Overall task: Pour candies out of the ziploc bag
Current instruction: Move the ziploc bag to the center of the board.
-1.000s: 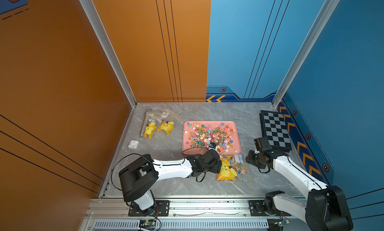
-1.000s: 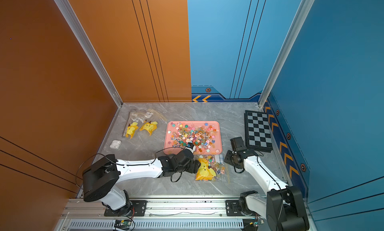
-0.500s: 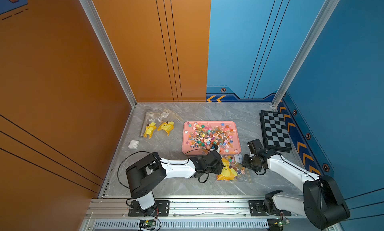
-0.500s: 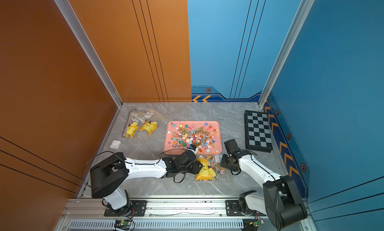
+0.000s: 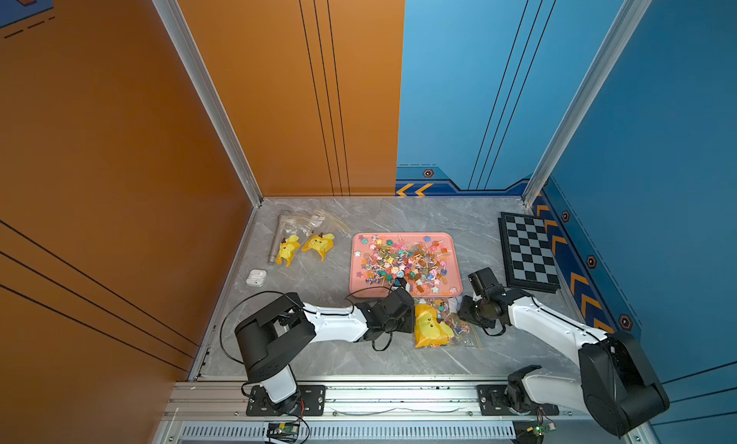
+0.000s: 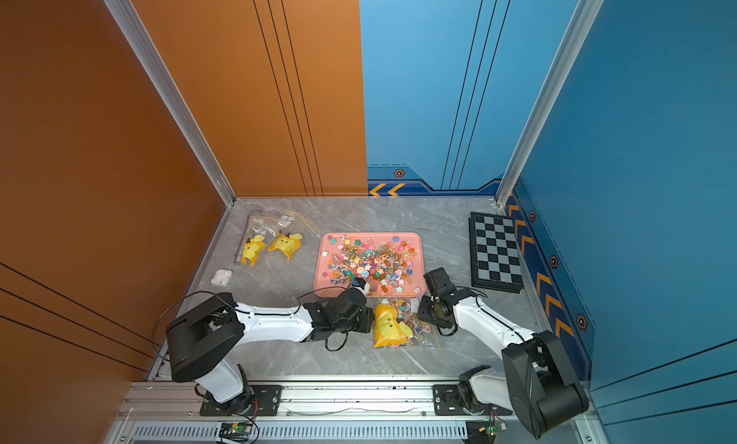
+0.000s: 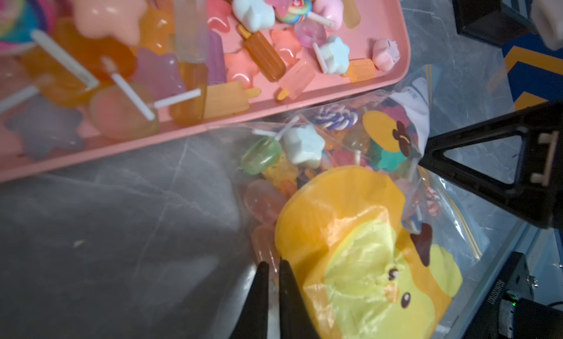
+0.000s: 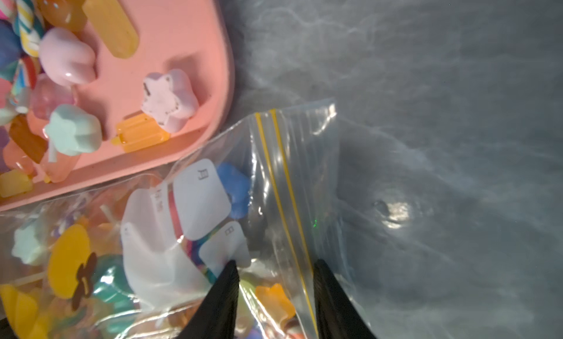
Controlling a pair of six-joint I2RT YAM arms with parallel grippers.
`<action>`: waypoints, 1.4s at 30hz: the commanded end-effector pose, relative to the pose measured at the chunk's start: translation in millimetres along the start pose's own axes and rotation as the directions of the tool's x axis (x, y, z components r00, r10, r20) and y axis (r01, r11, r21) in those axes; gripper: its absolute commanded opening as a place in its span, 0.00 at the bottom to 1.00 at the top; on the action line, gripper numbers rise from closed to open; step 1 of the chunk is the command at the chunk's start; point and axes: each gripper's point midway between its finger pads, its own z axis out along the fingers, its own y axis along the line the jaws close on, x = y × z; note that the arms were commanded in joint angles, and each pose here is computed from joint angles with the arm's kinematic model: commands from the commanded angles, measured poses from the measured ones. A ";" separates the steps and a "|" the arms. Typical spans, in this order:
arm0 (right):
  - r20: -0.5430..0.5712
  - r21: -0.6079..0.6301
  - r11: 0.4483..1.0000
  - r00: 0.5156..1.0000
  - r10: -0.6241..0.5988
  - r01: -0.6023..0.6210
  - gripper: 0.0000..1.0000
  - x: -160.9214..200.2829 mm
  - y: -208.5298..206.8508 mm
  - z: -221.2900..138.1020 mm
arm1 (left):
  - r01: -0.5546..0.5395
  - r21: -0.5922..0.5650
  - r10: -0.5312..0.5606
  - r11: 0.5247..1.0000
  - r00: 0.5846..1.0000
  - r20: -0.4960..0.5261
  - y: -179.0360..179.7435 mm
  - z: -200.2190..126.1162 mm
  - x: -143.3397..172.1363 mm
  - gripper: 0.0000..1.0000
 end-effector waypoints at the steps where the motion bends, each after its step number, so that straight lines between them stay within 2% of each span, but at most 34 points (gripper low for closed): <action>1: 0.000 -0.044 0.999 1.000 0.001 -0.001 0.42 -1.7 17.0 1.3 | 0.009 0.004 -0.009 1.000 1.000 0.011 6.8 -9.9 -3.9 0.08; 4: -0.001 -0.056 0.998 1.000 -0.011 0.011 0.42 -0.7 25.2 3.1 | 0.007 0.007 -0.007 1.000 1.000 0.017 9.9 -14.9 -5.4 0.08; 6: -0.002 -0.062 0.998 1.000 -0.021 0.021 0.41 -0.5 30.9 4.1 | -0.012 0.025 0.011 1.000 1.000 0.021 4.9 -17.8 -8.0 0.11; 13: -0.018 -0.083 0.996 0.999 -0.045 0.043 0.40 4.9 48.3 12.5 | -0.066 0.083 0.064 0.994 0.998 0.024 -17.4 -21.7 -8.4 0.42; 15: -0.023 -0.091 0.995 0.998 -0.051 0.048 0.39 6.3 53.2 14.7 | -0.074 0.097 0.073 0.993 0.997 0.015 -23.9 -19.6 -7.0 0.47; 18: -0.025 -0.090 0.994 0.998 -0.057 0.055 0.39 6.9 56.1 15.9 | -0.071 0.092 0.073 0.993 0.997 -0.016 -24.7 -10.1 2.2 0.50; 22: -0.006 -0.088 0.995 0.998 -0.056 0.056 0.39 3.3 55.4 12.9 | -0.031 0.079 0.037 0.996 0.996 -0.085 -17.4 6.2 19.7 0.50; 26: 0.016 -0.090 0.995 0.999 -0.050 0.051 0.39 -2.4 53.2 7.1 | -0.012 0.070 0.020 0.997 0.994 -0.106 -13.5 12.8 26.6 0.50; 34: 0.042 -0.104 0.994 0.999 -0.033 0.037 0.39 -13.0 51.5 -2.5 | 0.012 0.043 -0.007 0.999 0.995 -0.097 1.9 12.2 21.1 0.25; 42: 0.057 -0.096 0.995 0.998 -0.019 0.025 0.40 -19.8 43.1 -7.8 | 0.016 0.002 -0.016 1.000 0.996 -0.087 31.3 -0.4 15.5 0.14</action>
